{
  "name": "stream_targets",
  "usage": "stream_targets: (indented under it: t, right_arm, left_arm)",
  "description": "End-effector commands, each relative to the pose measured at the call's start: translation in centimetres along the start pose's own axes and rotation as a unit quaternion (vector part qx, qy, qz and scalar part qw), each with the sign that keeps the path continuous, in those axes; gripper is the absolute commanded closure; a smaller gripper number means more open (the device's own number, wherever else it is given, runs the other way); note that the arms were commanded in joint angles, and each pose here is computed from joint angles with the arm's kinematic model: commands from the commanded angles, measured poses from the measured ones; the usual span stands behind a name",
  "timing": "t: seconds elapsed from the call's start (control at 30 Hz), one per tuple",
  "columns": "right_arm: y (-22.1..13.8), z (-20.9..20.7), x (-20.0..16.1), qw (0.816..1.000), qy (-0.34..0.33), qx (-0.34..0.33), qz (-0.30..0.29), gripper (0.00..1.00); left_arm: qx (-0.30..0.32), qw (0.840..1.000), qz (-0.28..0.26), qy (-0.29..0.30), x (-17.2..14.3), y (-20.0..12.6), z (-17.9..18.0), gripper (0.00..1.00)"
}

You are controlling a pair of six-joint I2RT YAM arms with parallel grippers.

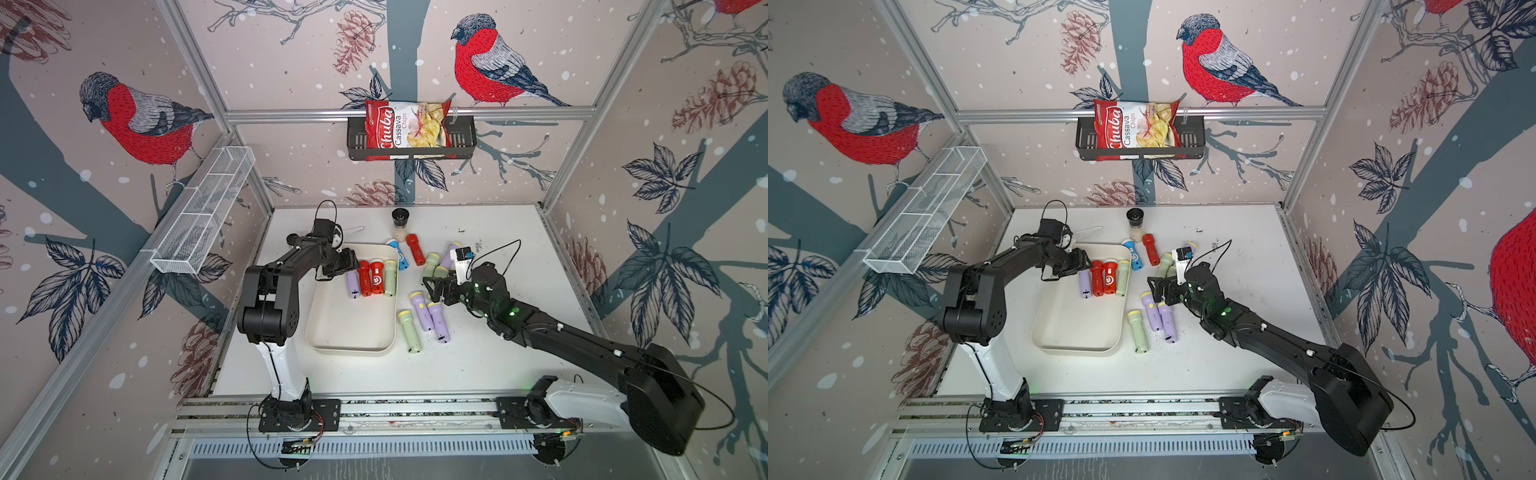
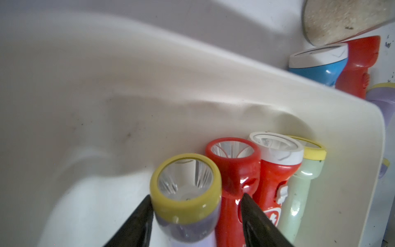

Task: Put the flashlights into the storage boxes
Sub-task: Place the flashlight at the storage box, then pick up the flashlight from the center of the board.

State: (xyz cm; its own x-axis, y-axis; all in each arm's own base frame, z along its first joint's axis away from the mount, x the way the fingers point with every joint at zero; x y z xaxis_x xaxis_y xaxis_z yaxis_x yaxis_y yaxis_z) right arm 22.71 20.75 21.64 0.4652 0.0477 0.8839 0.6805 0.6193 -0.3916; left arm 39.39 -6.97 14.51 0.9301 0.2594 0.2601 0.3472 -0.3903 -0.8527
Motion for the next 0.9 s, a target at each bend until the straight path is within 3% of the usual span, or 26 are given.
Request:
stream_targets:
  t: [0.0, 0.4, 0.63, 0.87]
  right_arm:
    - [-0.1, -0.2, 0.6, 1.0, 0.008, -0.009, -0.018, 0.01]
    - [0.7, -1.4, 2.1, 1.0, 0.009, -0.029, 0.001, 0.01]
    - [4.4, -2.7, 2.9, 0.995, -0.006, -0.055, 0.087, 0.01]
    - [10.2, -4.8, 2.9, 0.979, 0.005, -0.077, 0.188, 0.01]
  left_arm:
    - [-0.001, 1.0, -0.028, 0.011, 0.8, -1.5, -0.7, 0.35]
    - [0.005, 0.993, -0.1, 0.06, 0.8, -7.9, -3.3, 0.36]
    - [-0.021, 0.977, -0.18, 0.115, -2.5, -10.9, -4.5, 0.37]
    - [-0.024, 0.972, -0.206, 0.106, -5.5, -10.7, -2.8, 0.37]
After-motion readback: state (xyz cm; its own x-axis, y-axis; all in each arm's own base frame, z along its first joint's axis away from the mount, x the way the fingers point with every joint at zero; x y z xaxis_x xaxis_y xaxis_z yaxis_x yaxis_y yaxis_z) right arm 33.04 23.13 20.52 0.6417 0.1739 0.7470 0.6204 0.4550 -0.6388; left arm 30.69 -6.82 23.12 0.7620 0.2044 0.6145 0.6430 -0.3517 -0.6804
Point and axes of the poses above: each gripper's point midway between its finger pads, its own y axis out along the fingers, its own z axis along the line the jaws close on, x = y × z, the point moved 9 cm from there along -y, back along the fingers, and after that the axes turned 5 degrees about -y, right-handed, at the moved point
